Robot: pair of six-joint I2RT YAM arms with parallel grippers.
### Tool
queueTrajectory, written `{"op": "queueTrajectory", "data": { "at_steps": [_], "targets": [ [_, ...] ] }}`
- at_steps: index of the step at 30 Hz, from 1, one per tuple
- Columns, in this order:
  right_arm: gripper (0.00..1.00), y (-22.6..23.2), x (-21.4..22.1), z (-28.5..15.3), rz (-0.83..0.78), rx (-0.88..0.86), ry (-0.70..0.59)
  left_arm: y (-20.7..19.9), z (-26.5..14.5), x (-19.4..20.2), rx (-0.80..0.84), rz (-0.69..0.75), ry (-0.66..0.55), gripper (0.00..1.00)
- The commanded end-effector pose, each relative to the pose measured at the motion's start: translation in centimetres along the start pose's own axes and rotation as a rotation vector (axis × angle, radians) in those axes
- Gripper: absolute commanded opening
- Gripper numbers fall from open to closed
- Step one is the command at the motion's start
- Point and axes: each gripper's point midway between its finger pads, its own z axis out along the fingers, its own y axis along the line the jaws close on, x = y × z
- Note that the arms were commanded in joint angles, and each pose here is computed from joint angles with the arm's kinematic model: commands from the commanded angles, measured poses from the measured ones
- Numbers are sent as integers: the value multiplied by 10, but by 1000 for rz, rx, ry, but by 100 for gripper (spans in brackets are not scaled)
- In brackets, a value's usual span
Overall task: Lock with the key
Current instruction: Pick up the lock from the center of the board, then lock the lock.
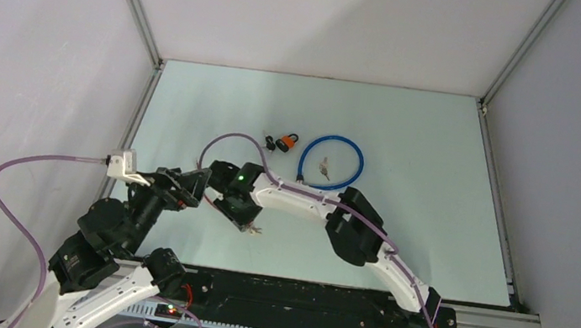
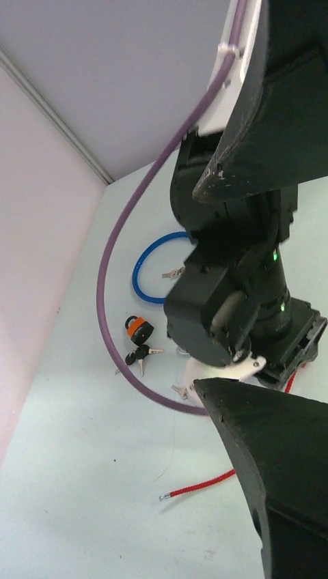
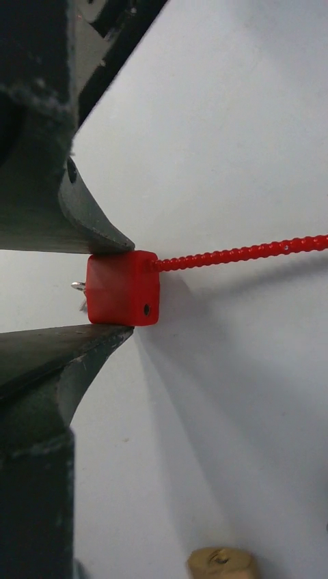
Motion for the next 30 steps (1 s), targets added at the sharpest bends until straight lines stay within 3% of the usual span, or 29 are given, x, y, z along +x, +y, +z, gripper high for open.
{"op": "queueTrajectory", "data": {
  "at_steps": [1,2,3,4,9,20,22,28,30],
  "targets": [
    [11,-1,-45,-82,34,-13,-277,-4,1,-6,3,-17,-12,100],
    [10,0,-61,-108,41,-31,-376,-5,2,-5,3,-21,-8,100],
    [10,-1,-54,-107,43,-35,-379,-5,2,-5,-1,-26,-8,100],
    [10,1,-70,-137,50,-62,-490,-5,2,-6,-4,-46,-9,100],
    [9,-1,-63,-193,66,-148,-715,-6,8,-1,-25,-120,1,100],
    [8,-19,-48,-262,137,-149,-1009,-40,47,1,-8,-217,3,99],
    [8,-17,-44,-271,134,-157,-1043,-47,56,3,-2,-218,9,94],
    [9,-16,-36,-290,147,-174,-1087,-65,76,17,40,-210,51,57],
    [9,-15,-34,-294,148,-179,-1099,-66,79,23,41,-217,68,52]
  ]
}}
